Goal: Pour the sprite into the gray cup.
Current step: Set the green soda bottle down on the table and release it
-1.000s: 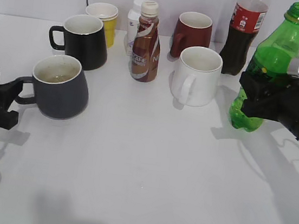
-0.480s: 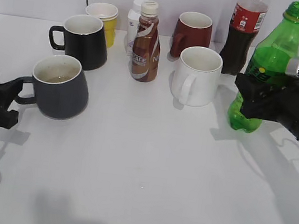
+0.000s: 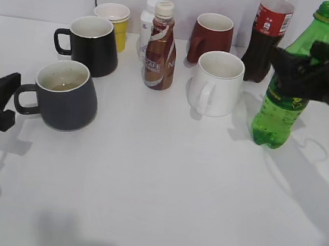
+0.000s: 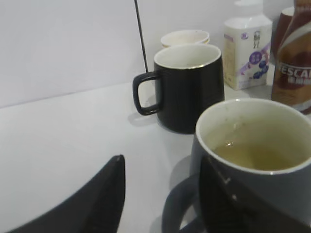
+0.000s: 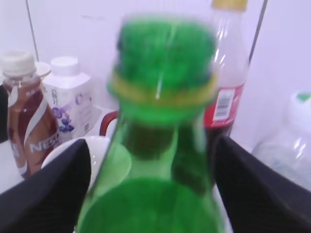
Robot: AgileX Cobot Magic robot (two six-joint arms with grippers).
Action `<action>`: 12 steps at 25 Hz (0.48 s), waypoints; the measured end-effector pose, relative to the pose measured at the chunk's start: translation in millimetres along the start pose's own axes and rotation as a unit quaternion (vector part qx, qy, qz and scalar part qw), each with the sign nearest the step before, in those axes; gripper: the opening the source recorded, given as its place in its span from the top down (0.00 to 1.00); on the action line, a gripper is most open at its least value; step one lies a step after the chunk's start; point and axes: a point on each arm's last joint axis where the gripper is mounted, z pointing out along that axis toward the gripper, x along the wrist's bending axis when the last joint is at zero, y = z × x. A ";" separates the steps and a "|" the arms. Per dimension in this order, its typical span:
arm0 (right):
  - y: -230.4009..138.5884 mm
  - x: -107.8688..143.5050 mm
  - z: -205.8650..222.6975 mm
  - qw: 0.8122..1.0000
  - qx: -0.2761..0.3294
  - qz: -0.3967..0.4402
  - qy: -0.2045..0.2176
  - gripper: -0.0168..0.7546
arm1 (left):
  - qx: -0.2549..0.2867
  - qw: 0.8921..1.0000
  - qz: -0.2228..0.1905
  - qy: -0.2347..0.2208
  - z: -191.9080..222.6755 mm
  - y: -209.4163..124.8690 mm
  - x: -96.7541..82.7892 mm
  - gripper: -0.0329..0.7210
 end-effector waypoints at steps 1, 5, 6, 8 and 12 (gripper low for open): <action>2.7 0.2 -0.4 1.000 -0.004 -0.002 0.002 0.21 | -0.001 1.000 0.000 0.000 -0.4 0.6 0.1 0.45; 13.3 0.4 -3.9 1.000 -0.010 -0.009 0.003 0.21 | -0.015 1.000 0.001 -0.003 -3.9 7.1 0.1 0.45; 20.3 -0.3 -5.4 1.000 -0.011 -0.012 0.001 0.21 | -0.023 1.000 0.000 -0.004 -5.8 10.9 0.4 0.45; 37.4 -2.0 -9.1 1.000 -0.006 -0.018 -0.006 0.21 | -0.035 0.999 -0.002 -0.004 -9.8 20.4 1.3 0.45; 92.5 -5.4 -26.2 1.000 -0.011 -0.022 -0.018 0.21 | -0.016 1.000 -0.023 -0.011 -20.5 54.8 4.0 0.45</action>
